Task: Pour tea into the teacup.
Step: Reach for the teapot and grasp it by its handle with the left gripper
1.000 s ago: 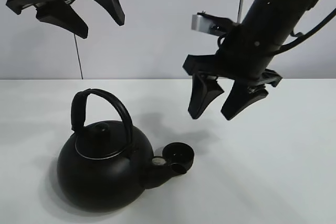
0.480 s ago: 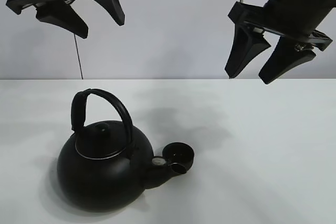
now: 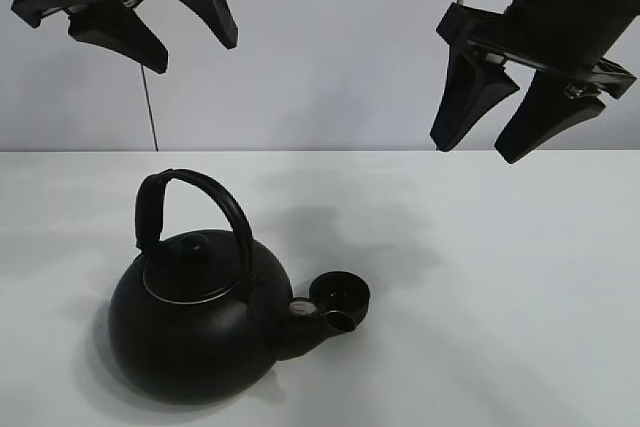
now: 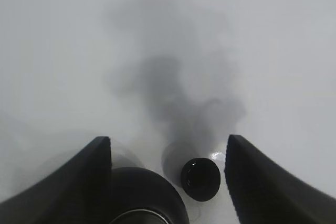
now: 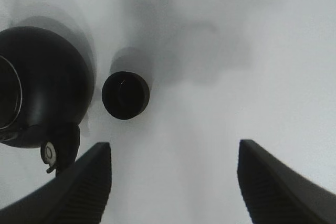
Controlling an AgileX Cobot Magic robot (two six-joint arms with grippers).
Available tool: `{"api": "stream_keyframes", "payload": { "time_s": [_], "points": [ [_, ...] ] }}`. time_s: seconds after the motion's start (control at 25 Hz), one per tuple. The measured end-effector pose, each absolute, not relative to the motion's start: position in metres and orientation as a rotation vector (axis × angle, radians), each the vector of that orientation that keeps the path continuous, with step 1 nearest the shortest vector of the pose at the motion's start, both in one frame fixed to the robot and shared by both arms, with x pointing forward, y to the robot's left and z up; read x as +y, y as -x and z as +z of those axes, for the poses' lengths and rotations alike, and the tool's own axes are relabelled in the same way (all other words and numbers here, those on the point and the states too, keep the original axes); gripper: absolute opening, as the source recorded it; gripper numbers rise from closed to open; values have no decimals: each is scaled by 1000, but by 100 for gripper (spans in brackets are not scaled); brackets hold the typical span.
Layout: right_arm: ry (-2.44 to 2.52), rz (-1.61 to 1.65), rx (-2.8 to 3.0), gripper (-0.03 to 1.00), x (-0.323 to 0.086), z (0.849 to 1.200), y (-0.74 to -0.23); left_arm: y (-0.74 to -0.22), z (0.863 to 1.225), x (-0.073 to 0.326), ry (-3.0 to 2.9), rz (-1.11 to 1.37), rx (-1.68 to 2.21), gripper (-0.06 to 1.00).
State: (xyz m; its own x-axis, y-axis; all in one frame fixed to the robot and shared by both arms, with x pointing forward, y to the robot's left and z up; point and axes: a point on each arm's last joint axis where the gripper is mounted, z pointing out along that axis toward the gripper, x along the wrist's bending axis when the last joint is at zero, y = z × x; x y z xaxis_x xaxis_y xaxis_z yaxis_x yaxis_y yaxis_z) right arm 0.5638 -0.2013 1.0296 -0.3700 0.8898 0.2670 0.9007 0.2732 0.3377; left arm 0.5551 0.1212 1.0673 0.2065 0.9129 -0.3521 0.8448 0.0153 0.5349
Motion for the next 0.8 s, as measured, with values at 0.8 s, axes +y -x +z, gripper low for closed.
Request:
{"api": "stream_keyframes", "payload": {
  "time_s": [0.8],
  "points": [
    [1753,-760,-2512,47,-203,1047,-557,-555,1067,121,-1824,132,1637,46]
  ]
}}
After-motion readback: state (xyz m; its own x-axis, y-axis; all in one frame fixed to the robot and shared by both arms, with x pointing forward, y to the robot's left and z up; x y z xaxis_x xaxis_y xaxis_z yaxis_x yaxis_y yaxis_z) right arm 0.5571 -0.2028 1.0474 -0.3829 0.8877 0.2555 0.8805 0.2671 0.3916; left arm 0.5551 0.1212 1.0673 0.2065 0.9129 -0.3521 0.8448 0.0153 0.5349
